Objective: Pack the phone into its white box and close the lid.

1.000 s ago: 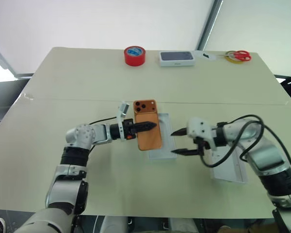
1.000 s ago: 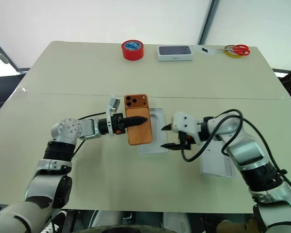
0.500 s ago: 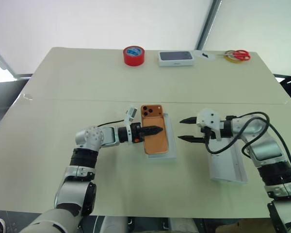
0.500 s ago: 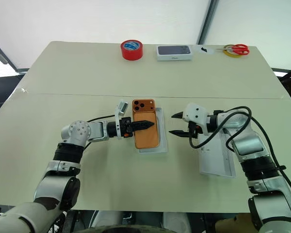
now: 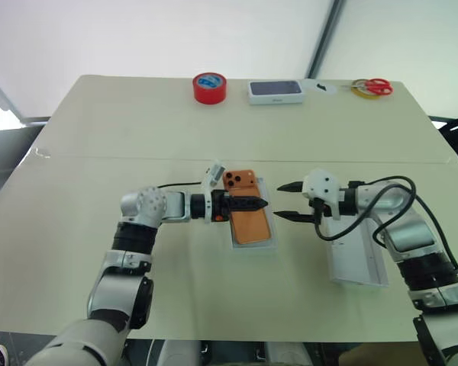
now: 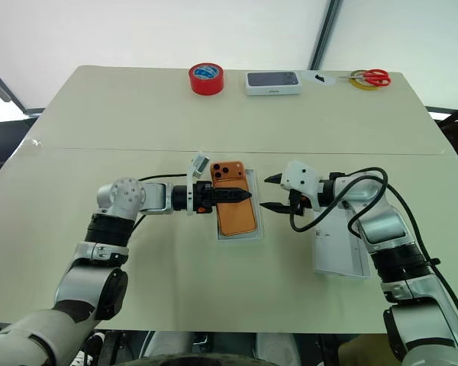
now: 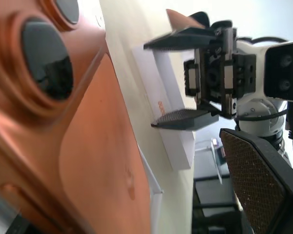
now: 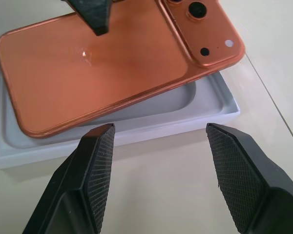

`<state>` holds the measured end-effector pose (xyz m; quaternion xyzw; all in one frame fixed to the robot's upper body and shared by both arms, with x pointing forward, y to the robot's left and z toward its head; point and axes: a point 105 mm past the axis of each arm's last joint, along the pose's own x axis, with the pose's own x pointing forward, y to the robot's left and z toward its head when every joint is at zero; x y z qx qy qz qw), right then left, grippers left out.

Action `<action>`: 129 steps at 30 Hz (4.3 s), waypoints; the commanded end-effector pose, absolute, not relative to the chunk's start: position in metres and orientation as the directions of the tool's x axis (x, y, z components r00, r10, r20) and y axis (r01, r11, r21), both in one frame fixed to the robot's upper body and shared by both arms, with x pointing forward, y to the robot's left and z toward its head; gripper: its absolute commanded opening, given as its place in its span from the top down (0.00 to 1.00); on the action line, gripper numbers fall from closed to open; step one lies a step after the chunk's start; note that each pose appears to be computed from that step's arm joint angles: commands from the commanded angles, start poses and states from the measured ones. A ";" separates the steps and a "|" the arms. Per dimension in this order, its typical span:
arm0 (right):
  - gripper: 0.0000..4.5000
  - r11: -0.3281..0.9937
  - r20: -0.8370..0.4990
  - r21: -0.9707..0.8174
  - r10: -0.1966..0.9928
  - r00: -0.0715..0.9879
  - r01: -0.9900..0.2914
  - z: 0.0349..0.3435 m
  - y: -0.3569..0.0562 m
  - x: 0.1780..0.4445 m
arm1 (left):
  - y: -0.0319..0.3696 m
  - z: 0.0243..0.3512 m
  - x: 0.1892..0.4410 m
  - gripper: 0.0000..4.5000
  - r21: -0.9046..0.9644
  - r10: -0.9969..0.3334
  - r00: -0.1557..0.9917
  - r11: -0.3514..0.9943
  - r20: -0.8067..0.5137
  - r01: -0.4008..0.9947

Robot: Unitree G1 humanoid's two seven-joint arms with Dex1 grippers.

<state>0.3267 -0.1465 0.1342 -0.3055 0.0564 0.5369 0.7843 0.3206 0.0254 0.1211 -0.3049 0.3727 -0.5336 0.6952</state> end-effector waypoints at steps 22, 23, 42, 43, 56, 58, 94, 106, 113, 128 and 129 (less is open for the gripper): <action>0.31 0.230 -0.381 -0.458 0.822 0.424 -0.859 0.141 -0.137 0.332 | 0.020 0.132 0.325 0.15 -0.772 -0.965 0.078 0.247 -0.250 0.586; 0.31 0.231 -0.380 -0.458 0.822 0.425 -0.858 0.141 -0.137 0.332 | 0.020 0.131 0.327 0.15 -0.765 -0.962 0.088 0.260 -0.259 0.589; 0.31 0.233 -0.377 -0.476 0.817 0.436 -0.848 0.142 -0.138 0.336 | 0.035 0.142 0.334 0.15 -0.699 -0.932 0.195 0.359 -0.305 0.618; 0.31 0.233 -0.378 -0.477 0.817 0.437 -0.848 0.142 -0.139 0.337 | 0.037 0.145 0.330 0.15 -0.689 -0.931 0.191 0.358 -0.310 0.630; 0.31 0.226 -0.378 -0.480 0.818 0.433 -0.848 0.140 -0.137 0.340 | 0.082 0.139 0.334 0.15 -0.625 -0.865 0.329 0.501 -0.379 0.599; 0.31 0.229 -0.374 -0.480 0.820 0.434 -0.847 0.141 -0.137 0.340 | 0.093 0.136 0.344 0.15 -0.559 -0.820 0.405 0.572 -0.404 0.601; 1.00 0.105 -0.525 -0.390 0.791 0.314 -0.915 0.124 -0.155 0.311 | 0.010 0.090 0.309 0.98 -0.100 -0.880 0.226 0.291 -0.417 0.951; 1.00 0.153 -0.608 -0.355 0.712 0.351 -0.922 0.117 -0.193 0.280 | -0.035 0.098 0.287 0.98 -0.148 -0.940 0.045 0.100 -0.337 0.984; 1.00 0.182 -0.634 -0.364 0.670 0.386 -0.914 0.116 -0.212 0.276 | -0.034 0.094 0.290 0.98 -0.170 -0.940 0.043 0.107 -0.340 0.980; 1.00 0.185 -0.709 -0.346 0.591 0.385 -0.920 0.115 -0.248 0.267 | 0.025 0.099 0.332 0.98 -0.026 -0.891 0.316 0.342 -0.326 0.939; 1.00 0.191 -0.708 -0.349 0.588 0.392 -0.917 0.117 -0.251 0.267 | 0.031 0.102 0.333 0.98 -0.032 -0.890 0.328 0.355 -0.318 0.934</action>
